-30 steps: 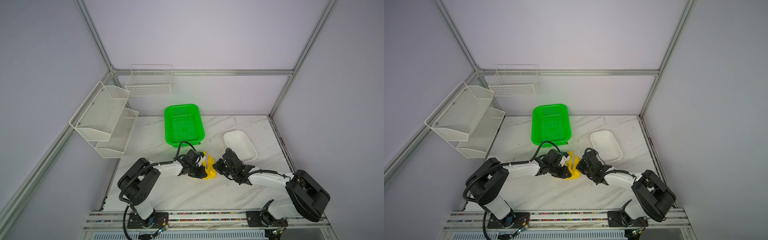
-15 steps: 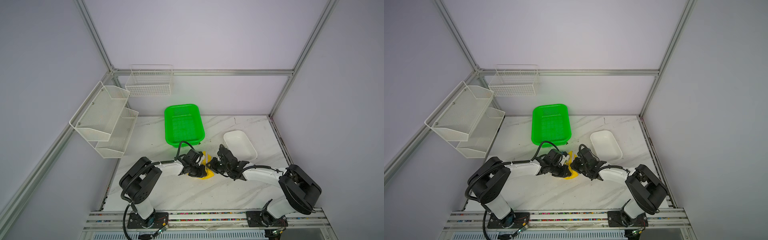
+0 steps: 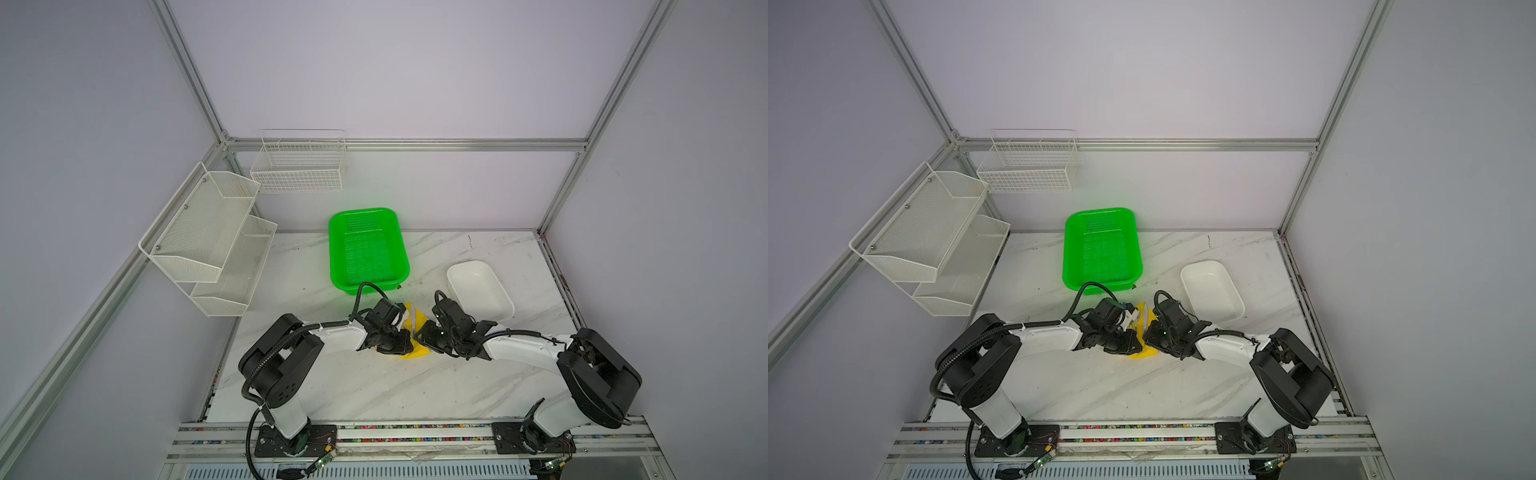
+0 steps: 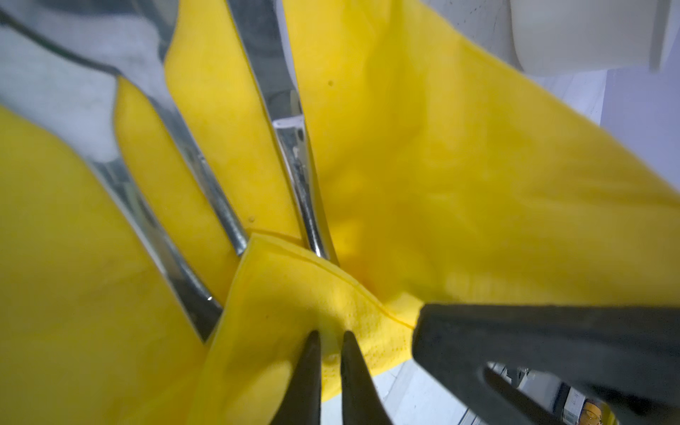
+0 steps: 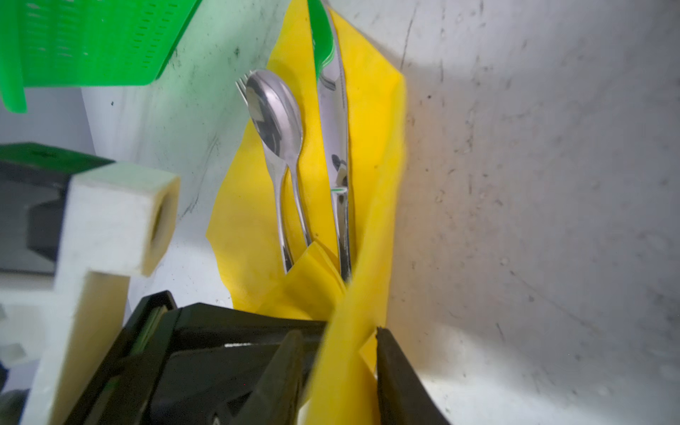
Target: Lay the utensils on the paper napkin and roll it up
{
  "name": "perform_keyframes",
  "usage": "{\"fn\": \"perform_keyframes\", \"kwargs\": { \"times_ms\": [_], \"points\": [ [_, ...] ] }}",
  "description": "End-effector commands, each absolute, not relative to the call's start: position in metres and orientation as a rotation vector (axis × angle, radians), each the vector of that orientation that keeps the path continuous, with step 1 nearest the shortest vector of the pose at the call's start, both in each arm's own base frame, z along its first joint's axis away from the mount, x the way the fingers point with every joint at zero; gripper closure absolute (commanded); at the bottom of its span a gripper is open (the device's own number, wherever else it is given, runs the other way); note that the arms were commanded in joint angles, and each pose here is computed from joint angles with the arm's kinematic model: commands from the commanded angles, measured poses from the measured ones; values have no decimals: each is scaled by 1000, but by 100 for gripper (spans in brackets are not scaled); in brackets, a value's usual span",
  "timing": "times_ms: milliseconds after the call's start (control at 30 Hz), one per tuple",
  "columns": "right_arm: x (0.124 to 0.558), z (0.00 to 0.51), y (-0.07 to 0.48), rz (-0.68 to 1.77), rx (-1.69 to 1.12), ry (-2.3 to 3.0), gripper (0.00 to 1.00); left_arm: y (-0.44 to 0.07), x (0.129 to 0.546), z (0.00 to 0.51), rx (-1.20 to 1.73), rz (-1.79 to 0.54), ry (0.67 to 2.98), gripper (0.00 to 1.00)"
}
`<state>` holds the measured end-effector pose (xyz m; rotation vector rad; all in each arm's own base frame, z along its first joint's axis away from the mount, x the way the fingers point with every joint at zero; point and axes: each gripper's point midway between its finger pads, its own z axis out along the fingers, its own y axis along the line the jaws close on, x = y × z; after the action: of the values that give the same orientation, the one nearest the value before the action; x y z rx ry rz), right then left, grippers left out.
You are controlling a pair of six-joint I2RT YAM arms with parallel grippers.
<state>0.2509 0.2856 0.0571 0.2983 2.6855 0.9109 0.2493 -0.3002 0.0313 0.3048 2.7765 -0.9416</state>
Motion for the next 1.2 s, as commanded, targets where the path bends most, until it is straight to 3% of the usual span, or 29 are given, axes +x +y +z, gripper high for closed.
{"fn": "perform_keyframes", "kwargs": {
  "times_ms": [0, 433, 633, 733, 1167],
  "points": [
    [236, 52, 280, 896, 224, 2728, 59, -313, 269, 51, 300, -951, 2706, 86],
    [223, 31, 272, 826, 122, 2800, 60, -311, 269, 52, 291, -939, 2707, 86],
    [220, 22, 266, 779, 116, 2824, 67, -312, 269, 53, 289, -940, 2708, 86],
    [218, 18, 264, 756, 77, 2836, 76, -312, 270, 54, 285, -942, 2706, 86],
    [221, 10, 260, 687, 93, 2864, 83, -331, 261, 99, 427, -1080, 2578, 84]
  ]
}}
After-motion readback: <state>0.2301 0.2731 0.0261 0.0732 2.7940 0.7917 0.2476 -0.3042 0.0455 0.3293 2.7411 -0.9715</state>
